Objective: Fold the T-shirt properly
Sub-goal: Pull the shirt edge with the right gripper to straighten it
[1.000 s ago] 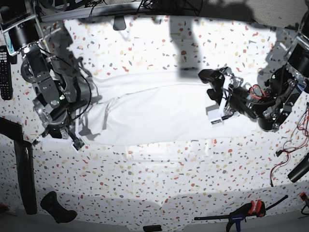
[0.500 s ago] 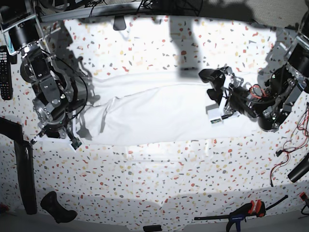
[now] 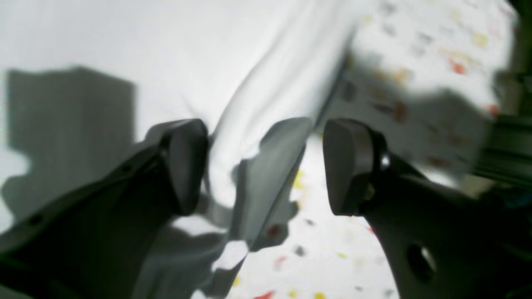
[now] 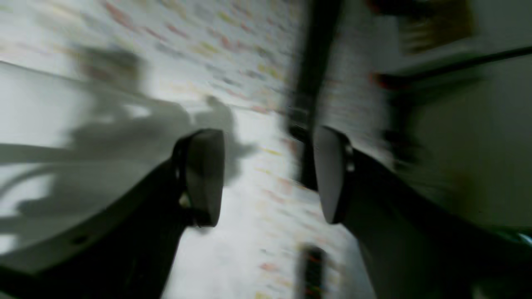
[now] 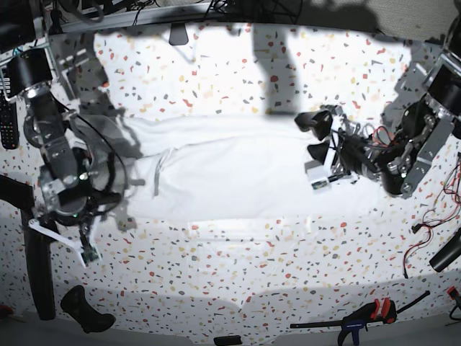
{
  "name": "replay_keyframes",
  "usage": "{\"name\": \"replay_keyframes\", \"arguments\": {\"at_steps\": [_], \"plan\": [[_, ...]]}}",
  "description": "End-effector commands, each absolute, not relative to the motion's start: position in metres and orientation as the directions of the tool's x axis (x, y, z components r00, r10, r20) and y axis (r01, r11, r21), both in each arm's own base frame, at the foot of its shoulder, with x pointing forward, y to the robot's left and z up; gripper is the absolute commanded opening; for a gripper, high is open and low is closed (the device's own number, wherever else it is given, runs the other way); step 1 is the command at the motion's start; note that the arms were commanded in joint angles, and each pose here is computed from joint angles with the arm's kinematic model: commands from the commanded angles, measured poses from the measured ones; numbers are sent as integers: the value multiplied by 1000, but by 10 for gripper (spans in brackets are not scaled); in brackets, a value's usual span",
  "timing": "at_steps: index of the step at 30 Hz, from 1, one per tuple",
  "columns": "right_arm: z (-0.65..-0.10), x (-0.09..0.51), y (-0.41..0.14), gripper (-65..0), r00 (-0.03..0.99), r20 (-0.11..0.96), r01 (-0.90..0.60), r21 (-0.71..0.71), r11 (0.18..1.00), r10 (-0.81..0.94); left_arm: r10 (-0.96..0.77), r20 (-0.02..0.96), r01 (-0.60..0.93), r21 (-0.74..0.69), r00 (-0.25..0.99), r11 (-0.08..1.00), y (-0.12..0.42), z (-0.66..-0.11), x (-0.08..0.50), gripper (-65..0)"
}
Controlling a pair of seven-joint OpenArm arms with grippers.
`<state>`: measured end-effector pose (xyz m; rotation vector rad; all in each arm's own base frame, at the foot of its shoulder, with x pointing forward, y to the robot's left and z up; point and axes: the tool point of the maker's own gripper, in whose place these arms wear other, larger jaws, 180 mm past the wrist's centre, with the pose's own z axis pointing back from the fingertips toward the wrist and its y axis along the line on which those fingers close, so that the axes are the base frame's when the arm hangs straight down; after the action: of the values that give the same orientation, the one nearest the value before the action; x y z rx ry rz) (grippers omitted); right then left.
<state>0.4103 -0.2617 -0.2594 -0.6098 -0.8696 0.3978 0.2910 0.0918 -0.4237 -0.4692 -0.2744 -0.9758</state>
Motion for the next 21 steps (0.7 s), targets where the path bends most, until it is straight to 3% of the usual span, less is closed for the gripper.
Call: {"name": "replay_keyframes", "arguments": {"at_steps": [1, 4, 9, 16, 21], "plan": [[-244, 419, -253, -310, 534, 636, -83, -616, 783, 557, -758, 345, 832, -188, 553, 522, 118, -431, 296, -214], [-257, 419, -224, -310, 507, 671, -195, -523, 830, 542, -759, 345, 832, -188, 553, 521, 118, -432, 296, -214], [-252, 422, -218, -310, 480, 692, -194, -516, 834, 540, -765, 310, 823, -139, 565, 551, 133, -441, 300, -214], [-246, 420, -228, -310, 506, 691, -163, -512, 844, 517, -691, 99, 697, -70, 716, 713, 199, -481, 278, -214], [-234, 409, -209, -310, 446, 691, -229, -526, 819, 569, -642, 32, 643, -19, 766, 766, 231, -482, 270, -214]]}}
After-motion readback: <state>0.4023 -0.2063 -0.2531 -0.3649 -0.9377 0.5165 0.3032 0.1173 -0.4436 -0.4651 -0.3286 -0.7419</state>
